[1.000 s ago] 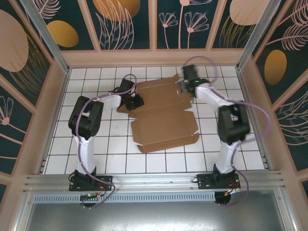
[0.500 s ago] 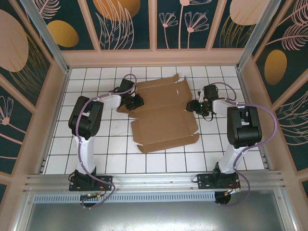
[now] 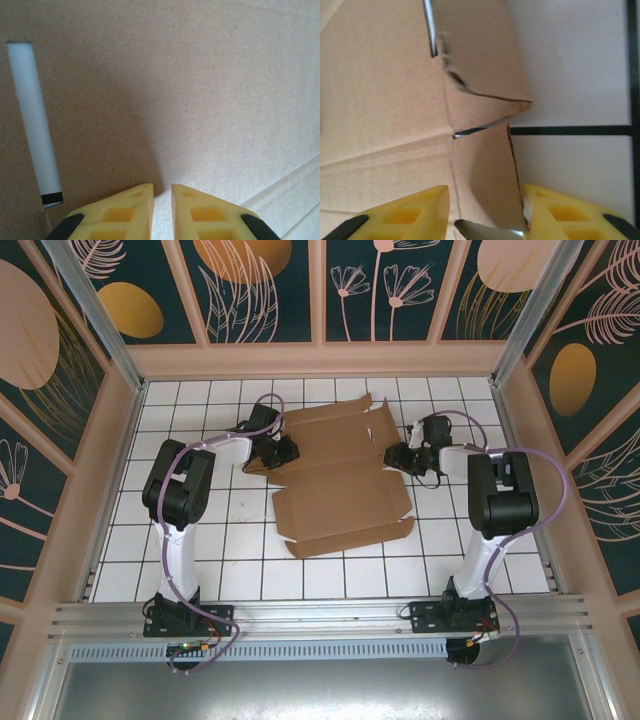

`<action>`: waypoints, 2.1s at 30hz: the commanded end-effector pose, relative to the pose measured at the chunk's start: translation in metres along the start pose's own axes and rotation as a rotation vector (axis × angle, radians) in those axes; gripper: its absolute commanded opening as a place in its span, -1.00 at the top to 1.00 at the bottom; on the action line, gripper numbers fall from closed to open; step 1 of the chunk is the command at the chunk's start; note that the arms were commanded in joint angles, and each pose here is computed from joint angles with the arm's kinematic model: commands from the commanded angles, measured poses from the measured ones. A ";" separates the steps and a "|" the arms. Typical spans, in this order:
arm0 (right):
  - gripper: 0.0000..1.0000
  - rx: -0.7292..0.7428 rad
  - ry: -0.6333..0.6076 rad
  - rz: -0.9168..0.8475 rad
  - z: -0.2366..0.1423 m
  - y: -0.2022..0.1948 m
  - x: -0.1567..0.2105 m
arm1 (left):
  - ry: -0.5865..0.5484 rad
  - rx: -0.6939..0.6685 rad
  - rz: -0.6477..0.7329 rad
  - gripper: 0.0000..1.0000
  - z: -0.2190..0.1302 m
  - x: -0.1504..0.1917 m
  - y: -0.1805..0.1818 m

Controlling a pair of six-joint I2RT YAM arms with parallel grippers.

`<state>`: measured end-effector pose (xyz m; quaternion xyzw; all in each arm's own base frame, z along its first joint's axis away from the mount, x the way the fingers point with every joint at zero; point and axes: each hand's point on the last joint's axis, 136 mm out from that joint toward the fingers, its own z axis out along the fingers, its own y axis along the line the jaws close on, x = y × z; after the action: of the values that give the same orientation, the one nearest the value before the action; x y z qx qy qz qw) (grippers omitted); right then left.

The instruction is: Fold the paper box

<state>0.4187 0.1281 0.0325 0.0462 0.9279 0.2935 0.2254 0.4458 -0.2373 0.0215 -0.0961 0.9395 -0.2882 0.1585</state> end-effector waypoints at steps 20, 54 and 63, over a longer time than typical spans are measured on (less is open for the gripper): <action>0.43 0.558 0.024 -0.599 0.031 0.037 0.004 | 0.028 -0.020 0.011 0.64 0.008 0.006 0.007; -0.66 0.577 0.083 -0.525 0.074 0.049 0.045 | -0.301 -0.066 -0.005 -0.24 -0.121 -0.098 0.003; -0.52 0.548 0.109 -0.412 0.059 0.043 0.084 | -0.216 -0.168 0.031 -0.22 -0.083 -0.132 0.027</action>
<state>0.4145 0.2367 0.0208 -0.0926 0.9499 0.0251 0.2974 0.5382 -0.1401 0.1247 -0.1404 0.9210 -0.2221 0.2876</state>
